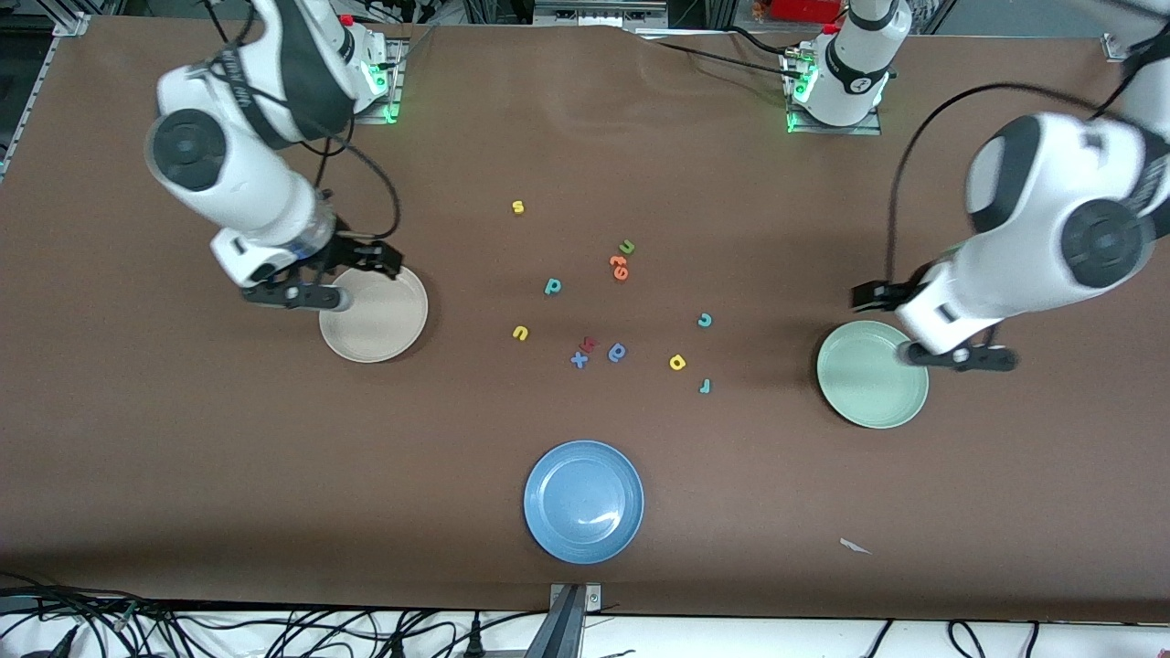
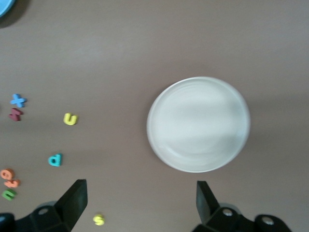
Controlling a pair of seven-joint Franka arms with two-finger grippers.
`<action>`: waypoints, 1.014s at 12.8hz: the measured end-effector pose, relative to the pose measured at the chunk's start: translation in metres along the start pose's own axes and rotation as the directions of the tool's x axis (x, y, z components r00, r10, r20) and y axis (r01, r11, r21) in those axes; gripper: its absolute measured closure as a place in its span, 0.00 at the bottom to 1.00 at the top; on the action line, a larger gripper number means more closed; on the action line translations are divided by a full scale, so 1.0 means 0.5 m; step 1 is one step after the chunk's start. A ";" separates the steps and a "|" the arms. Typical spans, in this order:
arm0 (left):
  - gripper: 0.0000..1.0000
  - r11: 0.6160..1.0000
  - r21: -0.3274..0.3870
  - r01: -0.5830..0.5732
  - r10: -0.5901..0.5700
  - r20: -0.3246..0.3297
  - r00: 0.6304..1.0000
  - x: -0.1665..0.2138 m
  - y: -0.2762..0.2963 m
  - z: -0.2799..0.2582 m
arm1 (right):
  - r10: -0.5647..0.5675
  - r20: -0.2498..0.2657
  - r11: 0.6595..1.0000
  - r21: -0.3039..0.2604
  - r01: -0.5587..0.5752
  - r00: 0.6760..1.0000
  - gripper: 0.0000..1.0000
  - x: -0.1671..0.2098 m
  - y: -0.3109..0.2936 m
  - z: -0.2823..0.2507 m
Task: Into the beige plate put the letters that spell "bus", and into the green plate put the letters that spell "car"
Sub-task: 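Move the left gripper to the teal c while the right gripper reaches the s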
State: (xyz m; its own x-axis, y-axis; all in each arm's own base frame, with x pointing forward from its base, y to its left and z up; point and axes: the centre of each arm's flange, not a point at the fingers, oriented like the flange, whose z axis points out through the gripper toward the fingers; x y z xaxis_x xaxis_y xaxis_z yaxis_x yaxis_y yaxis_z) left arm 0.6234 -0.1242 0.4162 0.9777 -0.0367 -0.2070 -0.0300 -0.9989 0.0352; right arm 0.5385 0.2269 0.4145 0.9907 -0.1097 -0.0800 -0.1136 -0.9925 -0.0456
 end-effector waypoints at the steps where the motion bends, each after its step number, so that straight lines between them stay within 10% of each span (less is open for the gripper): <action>1: 0.00 1.000 -0.015 0.005 -0.005 -0.003 1.000 0.015 0.041 0.037 | 0.012 -0.008 1.000 0.008 -0.012 1.000 0.00 -0.024 -0.032 0.025; 8: 0.00 0.997 -0.033 0.075 -0.079 -0.111 0.991 -0.011 0.276 0.256 | -0.103 0.015 0.994 0.032 0.103 0.995 0.00 -0.186 -0.207 0.153; 13: 0.00 0.998 -0.048 0.040 -0.049 -0.193 0.980 -0.093 0.322 0.434 | -0.166 -0.066 0.986 -0.040 0.163 0.984 0.00 -0.280 -0.294 0.306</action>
State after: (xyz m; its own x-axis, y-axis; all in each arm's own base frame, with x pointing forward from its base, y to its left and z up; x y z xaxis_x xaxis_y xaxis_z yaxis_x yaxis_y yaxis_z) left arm 0.5279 -0.2892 0.2196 0.9997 0.0185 -0.0160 0.0196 -0.9971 0.0741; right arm 0.4053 0.3964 0.2800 0.9986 0.0527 -0.0052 0.0526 -0.9985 -0.0180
